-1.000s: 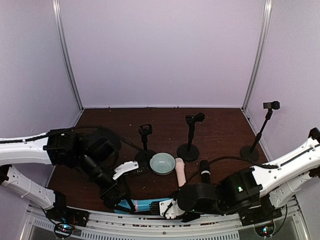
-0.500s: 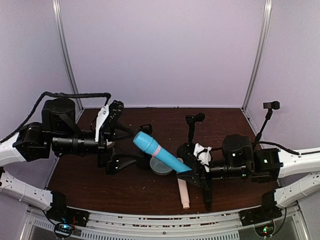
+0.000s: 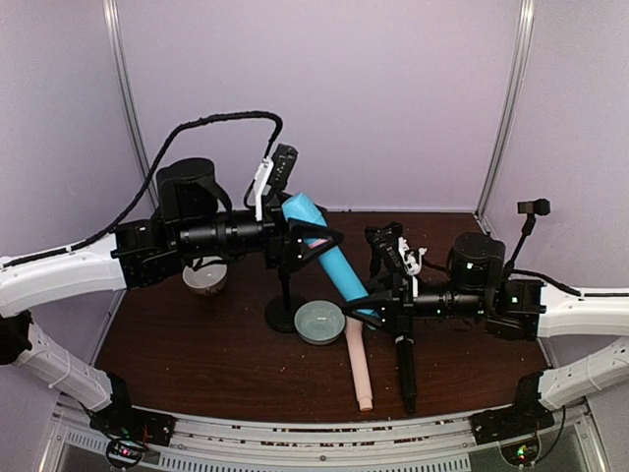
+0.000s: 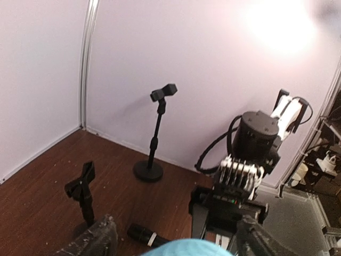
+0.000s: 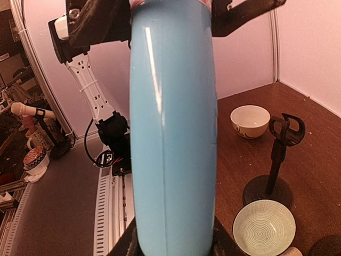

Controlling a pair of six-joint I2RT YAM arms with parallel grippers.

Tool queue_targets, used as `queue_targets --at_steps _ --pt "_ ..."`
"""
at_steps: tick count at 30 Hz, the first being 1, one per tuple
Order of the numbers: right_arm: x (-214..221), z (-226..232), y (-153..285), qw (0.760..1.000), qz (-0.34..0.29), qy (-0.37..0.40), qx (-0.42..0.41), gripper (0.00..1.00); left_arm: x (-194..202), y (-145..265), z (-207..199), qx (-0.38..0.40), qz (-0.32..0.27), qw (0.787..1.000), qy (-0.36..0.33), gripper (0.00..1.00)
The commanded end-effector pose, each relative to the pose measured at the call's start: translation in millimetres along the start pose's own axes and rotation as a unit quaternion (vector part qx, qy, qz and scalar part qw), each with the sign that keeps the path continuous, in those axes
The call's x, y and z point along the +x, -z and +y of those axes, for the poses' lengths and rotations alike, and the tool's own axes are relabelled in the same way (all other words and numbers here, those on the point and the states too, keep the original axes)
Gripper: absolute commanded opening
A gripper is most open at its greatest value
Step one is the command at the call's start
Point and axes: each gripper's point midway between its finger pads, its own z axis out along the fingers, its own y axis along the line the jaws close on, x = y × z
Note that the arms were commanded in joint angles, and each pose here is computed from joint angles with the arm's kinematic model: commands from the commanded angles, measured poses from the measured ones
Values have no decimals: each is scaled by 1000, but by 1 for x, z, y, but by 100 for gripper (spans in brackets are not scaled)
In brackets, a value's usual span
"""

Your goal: Attach the microphones to the stand

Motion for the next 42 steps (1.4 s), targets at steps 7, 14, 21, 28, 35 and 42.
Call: queue_targets --at_steps 7,14,21,28,35,42 --pt "-49 -8 2 998 -57 -1 -20 24 -59 -3 -10 125 -79 989 -1 43" --pt "-24 -24 -6 999 37 6 16 68 -71 -9 16 99 -58 993 12 35" --pt "-8 -33 -3 998 48 -2 41 67 -72 -7 24 90 -31 995 6 33" --pt "-6 -40 -9 997 65 5 51 55 -63 -12 26 95 -15 995 27 32" --pt "-13 -39 -9 997 56 12 52 54 -61 -16 24 109 -7 993 37 30" --pt "-21 -42 -8 997 43 15 64 55 -59 -22 22 124 6 991 44 29"
